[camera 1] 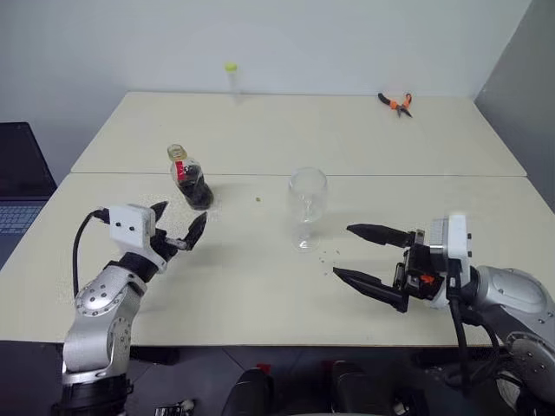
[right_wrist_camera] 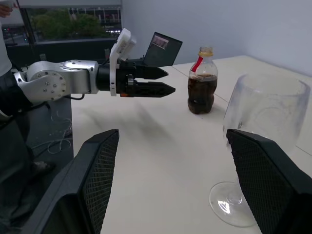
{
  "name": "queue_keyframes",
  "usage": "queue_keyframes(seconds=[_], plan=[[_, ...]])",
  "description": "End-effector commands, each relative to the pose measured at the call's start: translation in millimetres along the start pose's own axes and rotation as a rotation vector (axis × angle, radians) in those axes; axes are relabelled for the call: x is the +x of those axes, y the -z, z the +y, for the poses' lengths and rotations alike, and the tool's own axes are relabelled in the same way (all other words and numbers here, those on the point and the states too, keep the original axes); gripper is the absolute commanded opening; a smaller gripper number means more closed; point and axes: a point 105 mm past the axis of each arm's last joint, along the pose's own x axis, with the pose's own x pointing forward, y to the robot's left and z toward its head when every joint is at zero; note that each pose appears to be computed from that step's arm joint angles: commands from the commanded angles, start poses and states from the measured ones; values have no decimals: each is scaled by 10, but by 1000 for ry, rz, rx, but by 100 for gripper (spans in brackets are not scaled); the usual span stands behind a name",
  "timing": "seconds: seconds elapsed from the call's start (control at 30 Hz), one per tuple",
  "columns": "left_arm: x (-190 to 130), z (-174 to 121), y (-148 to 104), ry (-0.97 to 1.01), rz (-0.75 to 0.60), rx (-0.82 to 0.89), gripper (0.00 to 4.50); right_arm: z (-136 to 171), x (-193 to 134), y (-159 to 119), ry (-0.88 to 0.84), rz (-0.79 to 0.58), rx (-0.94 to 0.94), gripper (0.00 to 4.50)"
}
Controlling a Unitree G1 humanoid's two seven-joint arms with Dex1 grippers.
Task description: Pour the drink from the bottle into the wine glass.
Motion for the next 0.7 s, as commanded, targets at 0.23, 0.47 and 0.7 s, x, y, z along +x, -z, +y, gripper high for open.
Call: queue_keyframes(seconds=[0.23,0.47,0.7], plan=[[292,91,-8,-71,-10,3,450,51,42,-111,-29,-2,-34,376],[516,109,-20,-59,-18,-12,450,57,48,-103,-16,11,-43,376],[753,72,34,-40,5,-39,450,52,73,-127,-13,9,-57,376]])
